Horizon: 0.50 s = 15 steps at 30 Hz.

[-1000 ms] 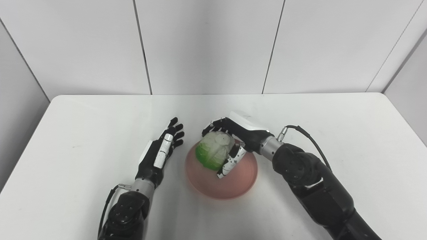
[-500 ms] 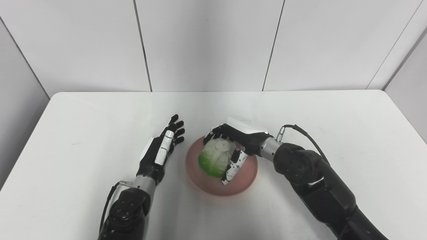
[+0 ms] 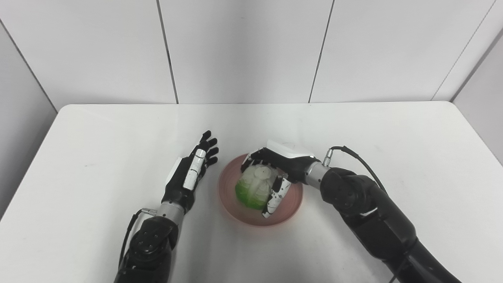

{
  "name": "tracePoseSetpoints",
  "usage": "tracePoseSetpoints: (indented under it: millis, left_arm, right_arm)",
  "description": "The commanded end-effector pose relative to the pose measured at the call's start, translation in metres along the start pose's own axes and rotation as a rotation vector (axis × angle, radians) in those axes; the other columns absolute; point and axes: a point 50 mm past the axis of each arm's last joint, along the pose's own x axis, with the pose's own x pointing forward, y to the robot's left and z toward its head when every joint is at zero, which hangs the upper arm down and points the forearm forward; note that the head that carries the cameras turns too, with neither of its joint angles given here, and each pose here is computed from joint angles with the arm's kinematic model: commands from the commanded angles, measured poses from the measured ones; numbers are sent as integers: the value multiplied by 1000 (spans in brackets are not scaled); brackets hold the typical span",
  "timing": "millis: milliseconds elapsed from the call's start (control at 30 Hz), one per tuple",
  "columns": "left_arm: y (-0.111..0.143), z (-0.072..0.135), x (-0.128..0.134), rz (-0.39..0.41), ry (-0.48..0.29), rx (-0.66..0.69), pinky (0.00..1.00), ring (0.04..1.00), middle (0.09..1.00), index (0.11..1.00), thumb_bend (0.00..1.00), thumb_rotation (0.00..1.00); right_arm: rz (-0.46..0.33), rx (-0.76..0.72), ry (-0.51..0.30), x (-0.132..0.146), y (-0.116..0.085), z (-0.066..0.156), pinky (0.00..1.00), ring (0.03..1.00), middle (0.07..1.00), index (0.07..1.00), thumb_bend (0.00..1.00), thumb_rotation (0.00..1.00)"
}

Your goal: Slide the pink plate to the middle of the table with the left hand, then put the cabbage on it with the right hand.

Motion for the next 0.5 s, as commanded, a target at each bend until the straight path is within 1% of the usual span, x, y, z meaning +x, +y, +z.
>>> tracePoseSetpoints:
  millis: [0, 167, 233, 367, 400, 433, 467]
  left_arm:
    - [-15, -7, 2, -62, 63, 4, 912, 937, 957, 965, 683, 1000]
    - [-16, -6, 2, -64, 70, -1, 915, 939, 958, 966, 681, 1000]
    - [-16, -5, 2, -63, 69, 1, 916, 940, 960, 968, 667, 1000]
    - [-15, -6, 2, -70, 63, -2, 910, 942, 961, 969, 676, 1000]
    - [-15, -6, 2, -72, 60, -5, 912, 945, 964, 972, 670, 1000]
    - [-16, -6, 2, -69, 63, -13, 914, 946, 965, 973, 667, 1000]
    - [-16, -6, 2, -68, 65, -19, 914, 946, 965, 974, 667, 1000]
  right_arm:
    - [-38, -35, -36, 0, -10, 7, 459, 483, 468, 511, 526, 0]
    - [-37, -26, -28, 0, -9, 7, 464, 509, 470, 522, 525, 0]
    - [-40, -32, -26, 0, -9, 7, 482, 525, 473, 523, 525, 0]
    - [-50, -48, -30, -1, -8, 7, 536, 563, 478, 519, 526, 0]
    - [-52, -50, -31, -1, -7, 7, 557, 591, 576, 505, 522, 77]
    - [-52, -67, -25, -1, -7, 8, 586, 639, 653, 597, 655, 72]
    - [-52, -80, -20, -1, -7, 8, 591, 648, 664, 618, 683, 66]
